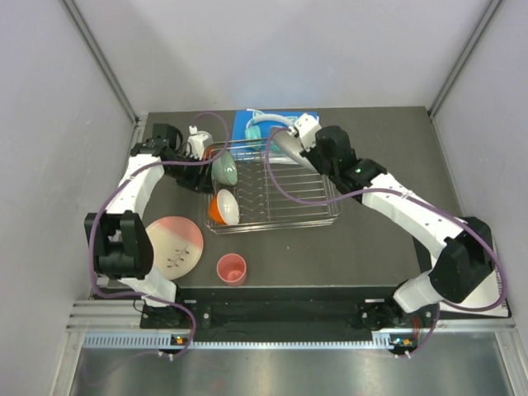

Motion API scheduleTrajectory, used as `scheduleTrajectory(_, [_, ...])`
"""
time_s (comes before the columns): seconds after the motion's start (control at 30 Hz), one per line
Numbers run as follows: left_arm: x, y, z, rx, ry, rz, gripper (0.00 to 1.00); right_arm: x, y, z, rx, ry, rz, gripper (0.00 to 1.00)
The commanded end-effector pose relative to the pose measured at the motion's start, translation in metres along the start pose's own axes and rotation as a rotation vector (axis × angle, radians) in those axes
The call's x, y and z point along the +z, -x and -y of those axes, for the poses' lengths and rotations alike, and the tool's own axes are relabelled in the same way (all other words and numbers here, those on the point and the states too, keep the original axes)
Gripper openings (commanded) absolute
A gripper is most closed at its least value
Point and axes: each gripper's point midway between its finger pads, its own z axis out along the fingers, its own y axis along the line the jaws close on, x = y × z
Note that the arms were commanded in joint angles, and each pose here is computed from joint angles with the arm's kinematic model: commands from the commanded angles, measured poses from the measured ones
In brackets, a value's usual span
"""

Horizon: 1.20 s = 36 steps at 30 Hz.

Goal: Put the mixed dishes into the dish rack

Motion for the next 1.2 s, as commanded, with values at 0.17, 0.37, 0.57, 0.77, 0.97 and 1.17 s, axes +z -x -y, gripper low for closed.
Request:
scheduleTrajectory(0.17, [0.019, -0.006, 0.007, 0.147, -0.018, -0.033, 0.54, -0.057, 0.078, 0.06, 0.245, -0.092, 0.212, 0.0])
scheduleTrajectory(0.37, [0.034, -0.019, 0.03, 0.31, -0.041, -0.105, 0.49, -0.08, 0.073, 0.069, 0.308, -0.095, 0.266, 0.0])
scheduleTrajectory(0.57, [0.051, -0.026, 0.05, 0.469, -0.057, -0.228, 0.46, -0.096, 0.046, 0.089, 0.353, -0.161, 0.275, 0.0])
scheduleTrajectory(0.77, [0.062, -0.032, 0.049, 0.632, -0.028, -0.384, 0.43, -0.114, 0.02, 0.109, 0.398, -0.236, 0.315, 0.0])
scheduleTrajectory(0.97, [0.078, -0.029, 0.037, 0.844, 0.053, -0.452, 0.42, -0.13, 0.007, 0.116, 0.426, -0.285, 0.331, 0.0])
scheduleTrajectory(1.17, [0.117, 0.014, 0.05, 0.945, 0.095, -0.395, 0.42, -0.158, 0.003, 0.111, 0.47, -0.267, 0.409, 0.0])
